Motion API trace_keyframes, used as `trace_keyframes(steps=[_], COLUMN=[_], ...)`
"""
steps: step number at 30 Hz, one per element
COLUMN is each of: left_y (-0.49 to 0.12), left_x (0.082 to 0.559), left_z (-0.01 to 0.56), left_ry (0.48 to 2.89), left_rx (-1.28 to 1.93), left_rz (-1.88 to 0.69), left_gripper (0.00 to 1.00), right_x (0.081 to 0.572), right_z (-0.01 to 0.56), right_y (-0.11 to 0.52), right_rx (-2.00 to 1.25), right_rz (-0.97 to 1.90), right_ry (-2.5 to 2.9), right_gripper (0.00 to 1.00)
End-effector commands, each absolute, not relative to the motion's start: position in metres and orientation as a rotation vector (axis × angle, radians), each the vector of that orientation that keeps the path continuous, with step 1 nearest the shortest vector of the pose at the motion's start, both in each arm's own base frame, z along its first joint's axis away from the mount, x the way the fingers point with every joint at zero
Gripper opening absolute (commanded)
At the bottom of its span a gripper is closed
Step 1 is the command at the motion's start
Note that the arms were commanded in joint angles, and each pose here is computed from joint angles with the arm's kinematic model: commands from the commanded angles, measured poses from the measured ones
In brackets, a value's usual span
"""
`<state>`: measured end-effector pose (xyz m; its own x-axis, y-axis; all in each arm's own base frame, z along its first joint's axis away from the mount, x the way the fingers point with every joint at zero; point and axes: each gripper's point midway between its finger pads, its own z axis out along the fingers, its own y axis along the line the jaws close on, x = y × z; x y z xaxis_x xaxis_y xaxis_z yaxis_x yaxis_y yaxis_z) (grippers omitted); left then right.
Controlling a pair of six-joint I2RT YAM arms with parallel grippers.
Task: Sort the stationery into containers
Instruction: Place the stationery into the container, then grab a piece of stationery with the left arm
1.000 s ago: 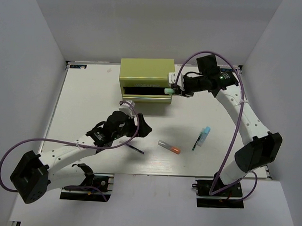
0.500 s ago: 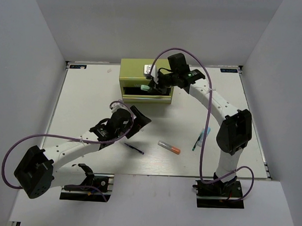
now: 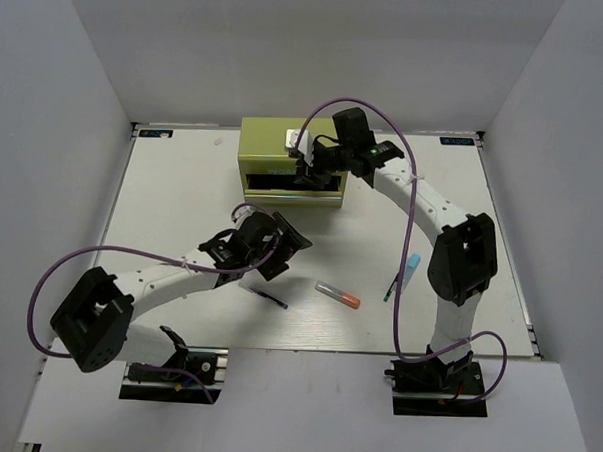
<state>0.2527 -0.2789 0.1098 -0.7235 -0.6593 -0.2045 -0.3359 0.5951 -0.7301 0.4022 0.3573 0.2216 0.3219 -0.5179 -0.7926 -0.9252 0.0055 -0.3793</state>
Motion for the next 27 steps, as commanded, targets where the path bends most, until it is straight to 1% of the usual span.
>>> trace_keyframes(steps=[1, 2, 5, 6, 7, 8, 9, 10, 11, 12, 13, 14, 15, 16, 17, 18, 19, 20, 21, 22, 23, 24, 25, 26, 27], left_y=[-0.298, -0.301, -0.308, -0.314, -0.316, -0.321, -0.323, -0.326, -0.329, -0.335, -0.337, -0.343, -0.349, -0.357, -0.364, -0.368, -0.374, -0.376, -0.380, -0.382, -0.385, -0.390, -0.387, -0.389, -0.391], left_x=[0.256, 0.259, 0.256, 0.250, 0.248, 0.247, 0.242, 0.232, 0.228, 0.215, 0.216, 0.214, 0.205, 0.207, 0.207, 0.208, 0.210, 0.214, 0.211, 0.214, 0.210, 0.206, 0.200, 0.197, 0.197], left_z=[0.133, 0.135, 0.141, 0.143, 0.144, 0.155, 0.154, 0.157, 0.160, 0.164, 0.163, 0.153, 0.152, 0.157, 0.136, 0.130, 0.135, 0.128, 0.123, 0.117, 0.113, 0.113, 0.096, 0.091, 0.088], left_ry=[2.364, 2.369, 2.392, 2.378, 2.365, 2.307, 2.293, 2.237, 2.194, 2.143, 2.079, 2.075, 2.047, 1.998, 2.047, 2.050, 2.049, 2.016, 1.999, 2.005, 1.958, 1.929, 1.956, 1.920, 1.915], left_rx=[-0.702, -0.666, -0.396, -0.170, -0.056, 0.070, 0.205, 0.411, 0.517, 0.664, 0.795, 0.878, 0.984, 1.094, 1.164, 1.223, 1.280, 1.359, 1.419, 1.460, 1.538, 1.585, 1.640, 1.709, 1.736], left_rz=[-1.016, -1.002, -0.963, -0.961, -0.963, -0.993, -0.990, -1.012, -1.028, -1.088, -1.058, -1.074, -1.129, -1.105, -1.080, -1.057, -1.037, -0.982, -0.969, -0.951, -0.930, -0.924, -0.913, -0.873, -0.847], left_gripper=[1.00, 1.00, 1.00, 0.97, 0.95, 0.92, 0.87, 0.81, 0.77, 0.70, 0.67, 0.64, 0.64, 0.61, 0.60, 0.60, 0.60, 0.61, 0.63, 0.64, 0.68, 0.72, 0.78, 0.80, 0.80], right_x=[0.395, 0.392, 0.382, 0.379, 0.375, 0.362, 0.358, 0.355, 0.354, 0.351, 0.351, 0.347, 0.340, 0.335, 0.331, 0.327, 0.326, 0.325, 0.325, 0.324, 0.323, 0.324, 0.324, 0.324, 0.325], right_z=[0.238, 0.238, 0.254, 0.270, 0.273, 0.289, 0.292, 0.289, 0.284, 0.277, 0.264, 0.246, 0.235, 0.225, 0.207, 0.206, 0.191, 0.191, 0.193, 0.186, 0.189, 0.190, 0.188, 0.187, 0.185], right_y=[0.354, 0.353, 0.347, 0.339, 0.337, 0.329, 0.324, 0.308, 0.301, 0.286, 0.271, 0.259, 0.249, 0.235, 0.222, 0.214, 0.194, 0.188, 0.183, 0.167, 0.162, 0.157, 0.143, 0.139, 0.131], right_rx=[-1.641, -1.639, -1.594, -1.549, -1.536, -1.494, -1.474, -1.444, -1.422, -1.333, -1.286, -1.259, -1.249, -1.207, -1.167, -1.128, -1.052, -1.026, -0.989, -0.943, -0.929, -0.920, -0.881, -0.867, -0.835], right_rz=[0.550, 0.560, 0.606, 0.631, 0.653, 0.701, 0.716, 0.716, 0.716, 0.744, 0.698, 0.712, 0.724, 0.723, 0.731, 0.740, 0.739, 0.734, 0.729, 0.706, 0.687, 0.671, 0.643, 0.635, 0.628], right_ry=[1.283, 1.292, 1.320, 1.337, 1.346, 1.378, 1.398, 1.442, 1.485, 1.601, 1.684, 1.759, 1.816, 1.872, 1.941, 1.973, 2.034, 2.042, 2.045, 2.078, 2.071, 2.064, 2.077, 2.079, 2.093], right_gripper=[0.53, 0.53, 0.51, 0.48, 0.45, 0.41, 0.34, 0.11, 0.00, 0.00, 0.00, 0.00, 0.00, 0.00, 0.00, 0.02, 0.17, 0.51, 0.69, 0.84, 0.90, 0.90, 0.90, 0.90, 0.90])
